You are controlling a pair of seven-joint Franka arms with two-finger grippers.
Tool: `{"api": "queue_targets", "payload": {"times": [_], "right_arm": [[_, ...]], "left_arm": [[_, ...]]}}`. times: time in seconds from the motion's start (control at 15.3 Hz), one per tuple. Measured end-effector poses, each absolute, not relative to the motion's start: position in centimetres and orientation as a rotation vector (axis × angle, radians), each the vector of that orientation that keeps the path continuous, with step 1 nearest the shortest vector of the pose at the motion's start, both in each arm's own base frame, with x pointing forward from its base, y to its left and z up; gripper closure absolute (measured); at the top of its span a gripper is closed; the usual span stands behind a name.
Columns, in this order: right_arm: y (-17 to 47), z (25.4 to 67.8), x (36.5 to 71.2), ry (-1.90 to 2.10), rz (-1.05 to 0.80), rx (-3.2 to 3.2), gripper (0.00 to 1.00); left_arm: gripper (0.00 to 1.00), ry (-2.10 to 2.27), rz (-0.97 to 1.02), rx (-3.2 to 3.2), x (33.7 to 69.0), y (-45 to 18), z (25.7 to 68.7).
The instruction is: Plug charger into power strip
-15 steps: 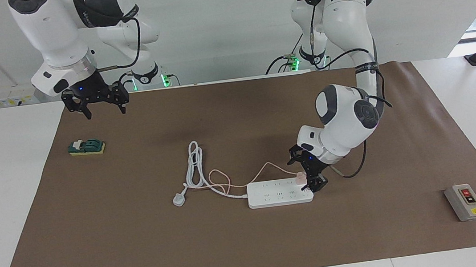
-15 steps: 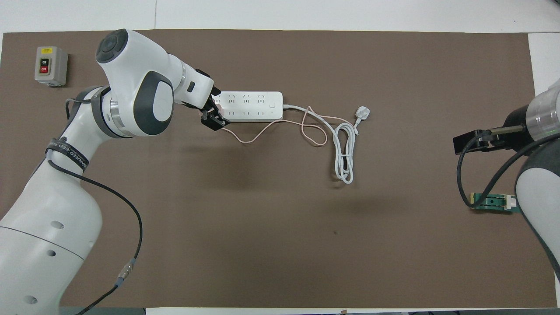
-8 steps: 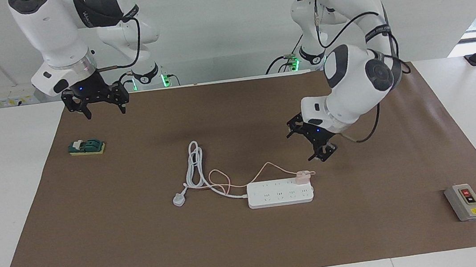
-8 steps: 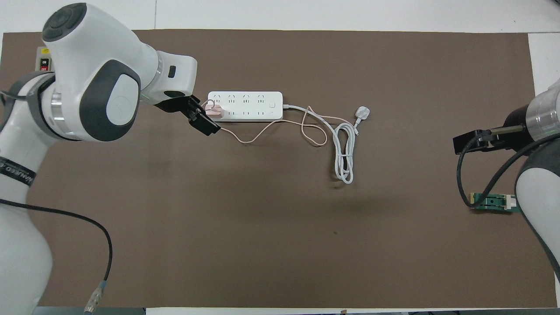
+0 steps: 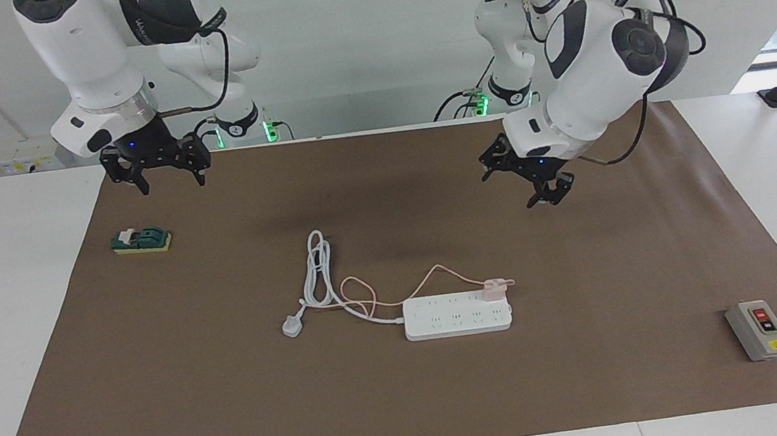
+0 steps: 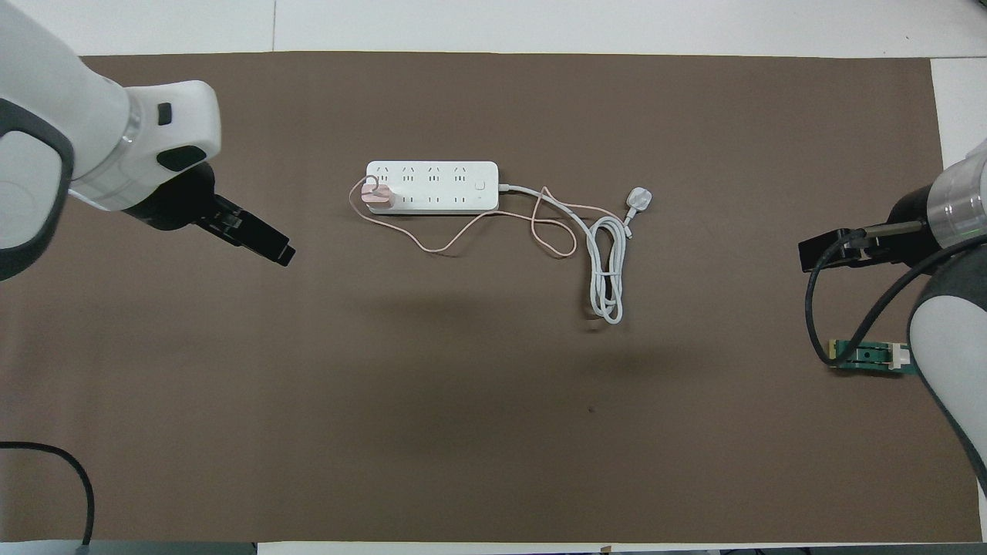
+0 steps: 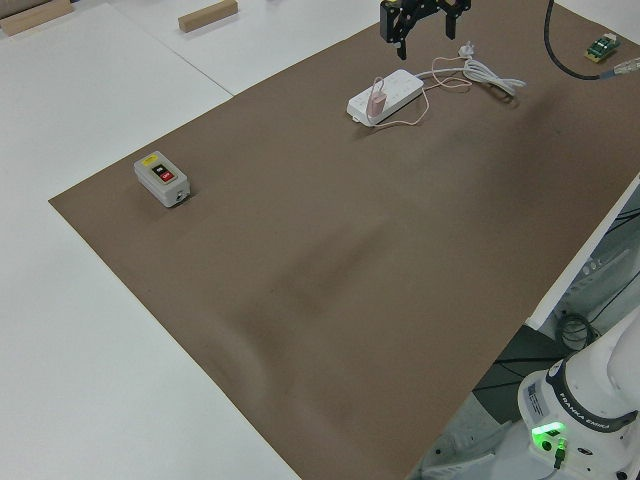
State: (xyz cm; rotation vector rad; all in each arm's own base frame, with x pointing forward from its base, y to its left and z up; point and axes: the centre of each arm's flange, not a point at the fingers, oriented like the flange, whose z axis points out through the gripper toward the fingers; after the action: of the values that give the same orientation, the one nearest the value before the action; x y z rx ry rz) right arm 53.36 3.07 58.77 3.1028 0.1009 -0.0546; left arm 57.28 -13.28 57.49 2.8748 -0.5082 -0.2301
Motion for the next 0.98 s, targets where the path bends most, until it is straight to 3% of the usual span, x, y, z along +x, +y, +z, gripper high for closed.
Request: {"api": "queue_targets", "payload": {"times": [0.26,0.98], "right_arm": [[3.1,58.8,53.4,0.101,-0.055,3.103,0.00],[3.1,58.8,53.4,0.101,-0.055,3.103,0.00]], "left_arm": [[0.00,-0.110,-0.202,3.100,55.9,-10.9,60.1],[0.00,0.089,-0.170,3.124,56.0,-5.8,60.7]]}}
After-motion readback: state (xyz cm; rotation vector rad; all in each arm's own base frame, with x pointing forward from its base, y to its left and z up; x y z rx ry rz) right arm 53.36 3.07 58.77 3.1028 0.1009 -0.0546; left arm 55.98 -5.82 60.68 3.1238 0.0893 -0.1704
